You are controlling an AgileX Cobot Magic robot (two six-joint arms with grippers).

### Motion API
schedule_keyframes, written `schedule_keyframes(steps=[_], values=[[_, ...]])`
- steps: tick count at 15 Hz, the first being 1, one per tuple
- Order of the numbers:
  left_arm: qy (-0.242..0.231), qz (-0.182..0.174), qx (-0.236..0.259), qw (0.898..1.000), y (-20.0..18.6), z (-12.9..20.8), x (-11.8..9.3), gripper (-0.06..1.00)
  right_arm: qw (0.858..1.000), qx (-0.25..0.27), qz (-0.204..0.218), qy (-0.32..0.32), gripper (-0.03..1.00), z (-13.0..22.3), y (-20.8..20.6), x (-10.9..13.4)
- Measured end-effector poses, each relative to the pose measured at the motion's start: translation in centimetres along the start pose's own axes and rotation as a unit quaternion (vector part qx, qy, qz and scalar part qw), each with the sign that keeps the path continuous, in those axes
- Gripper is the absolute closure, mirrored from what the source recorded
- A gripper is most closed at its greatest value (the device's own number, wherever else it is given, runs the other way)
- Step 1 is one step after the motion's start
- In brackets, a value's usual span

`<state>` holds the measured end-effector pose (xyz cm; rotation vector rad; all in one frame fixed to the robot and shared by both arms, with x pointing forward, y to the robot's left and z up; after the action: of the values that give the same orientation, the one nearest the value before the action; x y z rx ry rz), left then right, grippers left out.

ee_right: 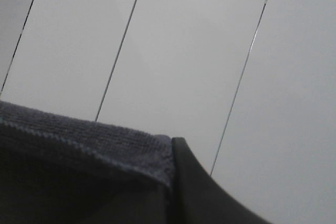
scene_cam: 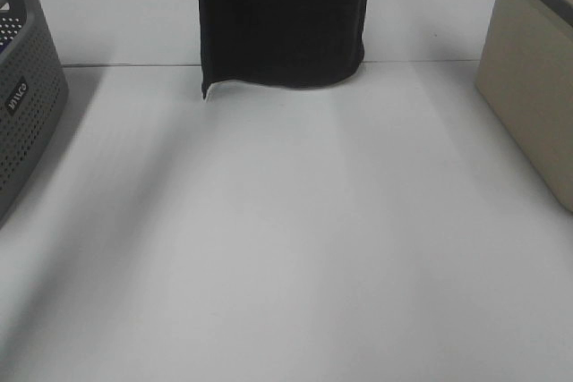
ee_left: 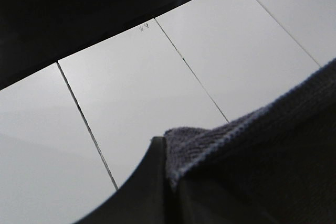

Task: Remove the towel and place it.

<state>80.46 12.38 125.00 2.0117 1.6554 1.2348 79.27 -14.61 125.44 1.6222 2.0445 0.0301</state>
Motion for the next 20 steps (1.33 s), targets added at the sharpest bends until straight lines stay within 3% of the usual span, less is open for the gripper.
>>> schedule_keyframes(steps=[5,10,17,20], values=[[-0.058,0.003,0.011,0.998,-0.2,0.9,-0.3,0.94,1.000,0.000,0.001,0.002,0.95,0.7,0.4,0.1],[-0.059,-0.001,0.021,0.998,-0.4,2.1,1.1,0.94,1.000,0.012,0.005,0.001,0.95,1.2,0.4,-0.2],[-0.001,0.030,0.022,0.999,-0.5,2.1,0.2,0.94,1.000,0.023,0.010,0.000,0.95,1.7,0.4,-0.6],[0.068,0.061,0.028,0.995,-0.6,2.6,-0.3,0.94,0.999,0.046,0.014,0.002,0.95,2.4,0.3,-0.7]])
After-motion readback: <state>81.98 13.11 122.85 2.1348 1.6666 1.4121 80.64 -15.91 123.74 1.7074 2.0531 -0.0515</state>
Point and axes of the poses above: a point on each arm's last joint axis where the gripper is mounted, y pointing out along that axis toward the gripper, x along the wrist's bending axis when the last joint is at zero, z = x × y, the point moved 7 cm from there along y, pointing out along that axis toward the gripper, and after that the axes turned 3 degrees about -y, right-handed, at the moved point
